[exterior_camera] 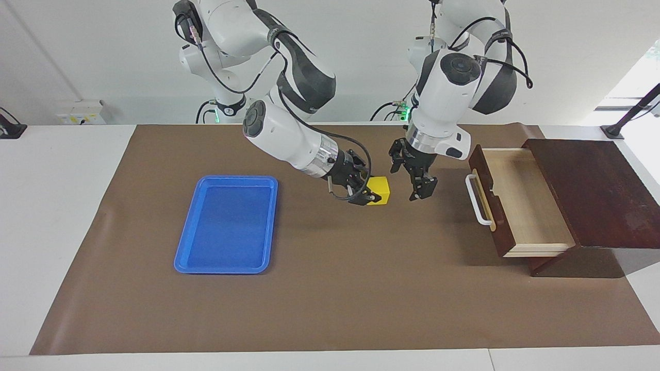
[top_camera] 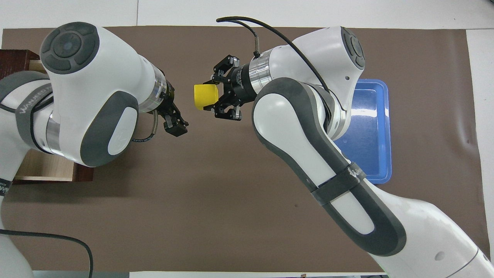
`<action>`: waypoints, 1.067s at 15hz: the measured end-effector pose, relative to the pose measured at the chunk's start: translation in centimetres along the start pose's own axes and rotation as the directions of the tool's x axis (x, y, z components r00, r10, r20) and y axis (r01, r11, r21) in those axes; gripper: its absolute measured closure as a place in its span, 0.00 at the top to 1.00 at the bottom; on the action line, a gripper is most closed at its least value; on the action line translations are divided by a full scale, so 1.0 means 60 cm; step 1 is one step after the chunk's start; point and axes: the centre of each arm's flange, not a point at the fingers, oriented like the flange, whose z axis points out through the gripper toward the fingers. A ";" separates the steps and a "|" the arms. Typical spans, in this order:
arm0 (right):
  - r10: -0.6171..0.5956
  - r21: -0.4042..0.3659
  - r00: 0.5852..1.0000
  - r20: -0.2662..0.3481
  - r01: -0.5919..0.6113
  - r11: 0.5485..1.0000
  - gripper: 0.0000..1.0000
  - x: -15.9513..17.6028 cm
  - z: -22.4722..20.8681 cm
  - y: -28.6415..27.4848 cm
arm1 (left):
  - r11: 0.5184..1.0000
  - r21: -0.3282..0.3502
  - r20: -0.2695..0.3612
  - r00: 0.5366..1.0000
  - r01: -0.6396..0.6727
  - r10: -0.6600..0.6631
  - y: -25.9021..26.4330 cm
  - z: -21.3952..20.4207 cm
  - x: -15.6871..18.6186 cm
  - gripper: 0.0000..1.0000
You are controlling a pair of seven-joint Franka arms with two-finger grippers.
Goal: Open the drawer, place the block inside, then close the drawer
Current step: 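Grasp the yellow block with the left gripper beside the right gripper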
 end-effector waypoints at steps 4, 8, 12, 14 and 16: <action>0.004 0.000 1.000 0.000 -0.004 1.000 0.56 0.000 0.000 0.000 | 0.997 -0.024 0.077 0.994 -0.074 0.075 -0.010 -0.007 -0.029 1.00; 0.004 -0.007 1.000 -0.001 -0.004 1.000 0.56 0.001 0.001 0.001 | 0.978 -0.020 0.104 0.972 -0.210 0.211 -0.029 -0.003 -0.052 1.00; 0.005 -0.008 1.000 -0.001 -0.005 1.000 0.56 0.001 0.000 0.001 | 0.972 -0.030 0.109 0.966 -0.232 0.233 -0.033 -0.001 -0.059 1.00; 0.006 -0.017 1.000 -0.003 -0.006 1.000 0.56 0.002 0.003 0.003 | 0.972 -0.033 0.110 0.966 -0.231 0.233 -0.031 -0.002 -0.058 0.93; 0.008 -0.034 1.000 -0.007 -0.008 0.999 0.56 0.005 0.007 0.006 | 0.973 -0.042 0.113 0.966 -0.228 0.232 -0.025 -0.004 -0.054 0.71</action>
